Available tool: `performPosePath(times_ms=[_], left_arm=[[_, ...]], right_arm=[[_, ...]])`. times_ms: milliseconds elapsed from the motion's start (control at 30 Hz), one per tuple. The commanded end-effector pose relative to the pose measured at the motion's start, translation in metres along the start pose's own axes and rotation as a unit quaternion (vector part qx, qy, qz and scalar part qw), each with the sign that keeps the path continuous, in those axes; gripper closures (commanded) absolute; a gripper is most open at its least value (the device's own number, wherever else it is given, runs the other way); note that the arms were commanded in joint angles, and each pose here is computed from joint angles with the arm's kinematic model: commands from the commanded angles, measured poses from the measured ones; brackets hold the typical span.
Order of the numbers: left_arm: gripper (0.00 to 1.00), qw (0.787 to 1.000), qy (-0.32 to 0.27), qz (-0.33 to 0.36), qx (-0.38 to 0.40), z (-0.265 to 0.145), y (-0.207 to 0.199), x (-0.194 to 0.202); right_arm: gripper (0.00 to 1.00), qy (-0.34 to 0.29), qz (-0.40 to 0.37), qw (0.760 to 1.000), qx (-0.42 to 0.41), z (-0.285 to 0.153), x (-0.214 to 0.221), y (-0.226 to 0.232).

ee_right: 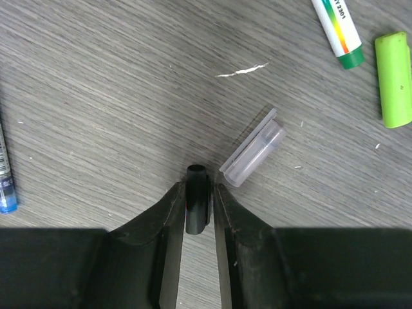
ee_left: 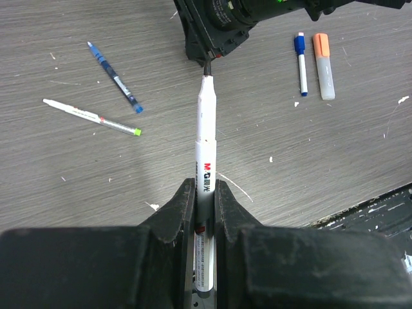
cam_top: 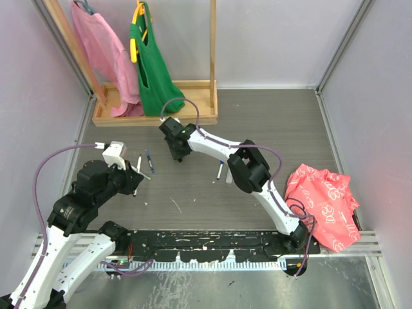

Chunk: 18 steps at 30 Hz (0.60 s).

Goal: Insert the pens into the pen caps
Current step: Pick up the pen cap from the center of the board.

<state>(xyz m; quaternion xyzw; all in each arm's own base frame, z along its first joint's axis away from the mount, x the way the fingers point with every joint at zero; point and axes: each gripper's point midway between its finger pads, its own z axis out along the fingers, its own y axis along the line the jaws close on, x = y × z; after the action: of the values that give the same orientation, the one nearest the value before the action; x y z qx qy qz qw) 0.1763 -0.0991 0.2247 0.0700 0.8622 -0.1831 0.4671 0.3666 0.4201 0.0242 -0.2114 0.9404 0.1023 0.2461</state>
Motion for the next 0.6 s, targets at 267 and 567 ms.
performPosePath(times_ms=[267,567], left_arm=[[1.00,1.000,-0.030,0.009,0.002,-0.001,-0.001,-0.013],[1.00,0.999,-0.031,0.009,0.002,-0.002,0.000,-0.013]], right_arm=[[0.74,0.045,-0.074,0.993,0.075,0.015,0.030,-0.013],[0.90,0.027,-0.086,0.995,0.043,0.006,0.015,-0.001]])
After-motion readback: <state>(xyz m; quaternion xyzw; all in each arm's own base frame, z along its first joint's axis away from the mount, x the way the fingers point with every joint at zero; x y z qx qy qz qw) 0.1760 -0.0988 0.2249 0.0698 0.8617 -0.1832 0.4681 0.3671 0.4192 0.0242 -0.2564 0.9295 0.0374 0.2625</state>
